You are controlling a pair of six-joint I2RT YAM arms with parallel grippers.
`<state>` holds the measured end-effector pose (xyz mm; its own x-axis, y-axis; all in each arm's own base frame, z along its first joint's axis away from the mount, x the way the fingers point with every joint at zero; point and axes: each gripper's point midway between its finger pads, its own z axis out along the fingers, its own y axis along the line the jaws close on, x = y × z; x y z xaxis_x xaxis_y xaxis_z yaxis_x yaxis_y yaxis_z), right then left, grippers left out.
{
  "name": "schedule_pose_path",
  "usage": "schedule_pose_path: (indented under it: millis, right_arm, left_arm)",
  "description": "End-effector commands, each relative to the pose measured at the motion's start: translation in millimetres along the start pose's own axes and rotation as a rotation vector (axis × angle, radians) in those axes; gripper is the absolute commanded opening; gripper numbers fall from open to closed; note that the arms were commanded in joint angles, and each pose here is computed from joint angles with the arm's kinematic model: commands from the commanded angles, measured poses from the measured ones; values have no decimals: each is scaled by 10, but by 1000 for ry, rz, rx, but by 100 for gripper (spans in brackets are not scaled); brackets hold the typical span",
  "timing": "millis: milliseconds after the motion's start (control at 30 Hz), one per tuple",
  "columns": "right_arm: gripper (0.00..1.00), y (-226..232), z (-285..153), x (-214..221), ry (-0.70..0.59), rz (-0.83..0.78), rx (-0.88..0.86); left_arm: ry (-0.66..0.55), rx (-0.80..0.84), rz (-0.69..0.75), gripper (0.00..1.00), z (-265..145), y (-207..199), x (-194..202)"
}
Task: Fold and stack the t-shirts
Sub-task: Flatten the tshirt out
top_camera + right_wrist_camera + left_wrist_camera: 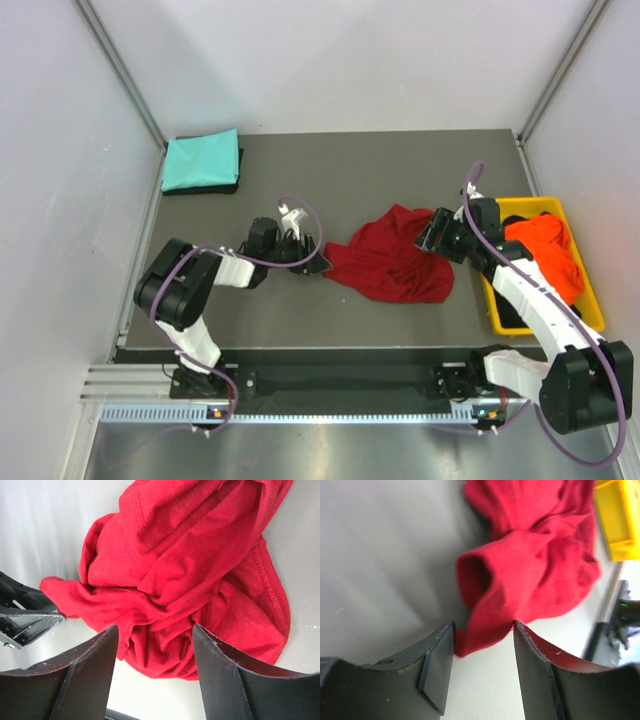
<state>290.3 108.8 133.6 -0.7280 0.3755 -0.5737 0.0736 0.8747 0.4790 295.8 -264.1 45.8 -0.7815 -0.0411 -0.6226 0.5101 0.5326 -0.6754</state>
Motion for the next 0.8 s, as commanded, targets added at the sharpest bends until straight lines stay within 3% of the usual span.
schedule_pose_path:
  millis: [0, 133, 367, 600, 767]
  right_arm:
    - [61, 73, -8, -101, -41, -6, -39]
    - [61, 76, -7, -101, -42, -5, -43]
    - [61, 67, -13, -105, -44, -6, -39]
    - [62, 45, 16, -100, -40, -13, -29]
    - [62, 47, 53, -87, -35, -10, -35]
  left_arm:
    - [-71, -104, 78, 55, -117, 126, -122]
    - [-98, -131, 89, 56, -126, 166, -174]
    - [-87, -11, 51, 55, -32, 19, -123]
    - [-51, 1, 29, 44, -173, -67, 65]
    - [-58, 11, 32, 42, -270, -165, 77]
